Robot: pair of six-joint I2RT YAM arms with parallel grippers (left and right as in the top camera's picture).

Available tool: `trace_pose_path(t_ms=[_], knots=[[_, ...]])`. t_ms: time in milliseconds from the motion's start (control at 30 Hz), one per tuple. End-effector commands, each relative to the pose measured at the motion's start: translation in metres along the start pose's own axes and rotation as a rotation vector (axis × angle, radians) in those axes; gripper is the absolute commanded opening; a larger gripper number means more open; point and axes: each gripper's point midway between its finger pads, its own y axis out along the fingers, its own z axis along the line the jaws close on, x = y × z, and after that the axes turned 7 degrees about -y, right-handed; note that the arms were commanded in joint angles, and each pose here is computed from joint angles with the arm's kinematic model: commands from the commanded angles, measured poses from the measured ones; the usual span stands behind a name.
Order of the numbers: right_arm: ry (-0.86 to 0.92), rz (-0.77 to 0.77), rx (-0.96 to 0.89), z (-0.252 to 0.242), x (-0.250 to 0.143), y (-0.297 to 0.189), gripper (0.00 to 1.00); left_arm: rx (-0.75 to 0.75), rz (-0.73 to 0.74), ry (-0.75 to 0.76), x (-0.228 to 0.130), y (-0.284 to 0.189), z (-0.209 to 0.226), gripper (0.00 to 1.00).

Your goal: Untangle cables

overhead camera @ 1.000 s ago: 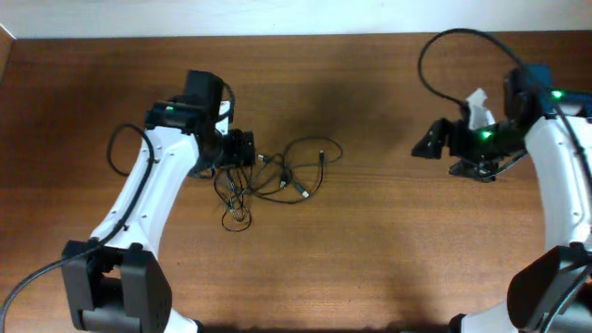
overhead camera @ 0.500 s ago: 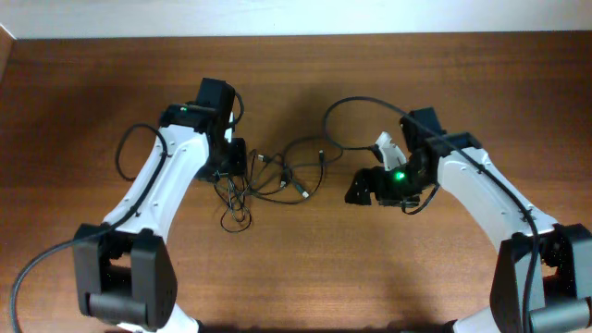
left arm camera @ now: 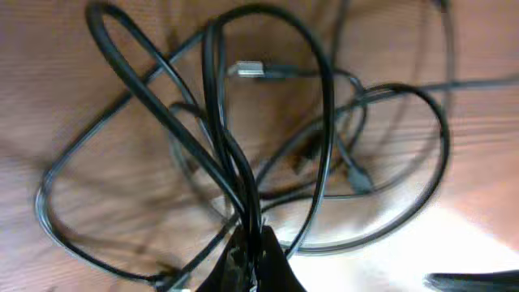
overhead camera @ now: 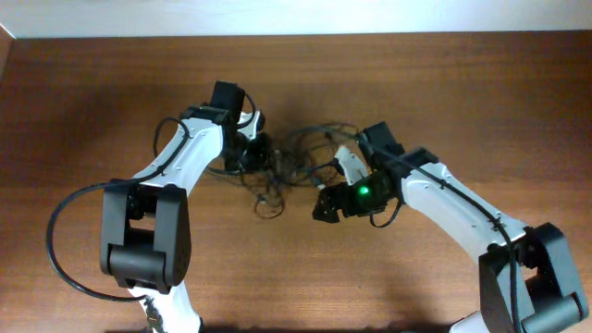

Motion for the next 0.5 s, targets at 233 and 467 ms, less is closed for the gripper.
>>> trace_pose_path(t_ms=[233,467], knots=[[-0.144,-0.204,-0.031,0.058,0.049,0.028,0.63,-0.084,-0.009,0.066,0.002,0.010,-0.027,0.00],[-0.274,-0.329,-0.145,0.047,0.079,0.020,0.55,-0.083,-0.001,0.074,-0.001,0.011,-0.030,0.00]])
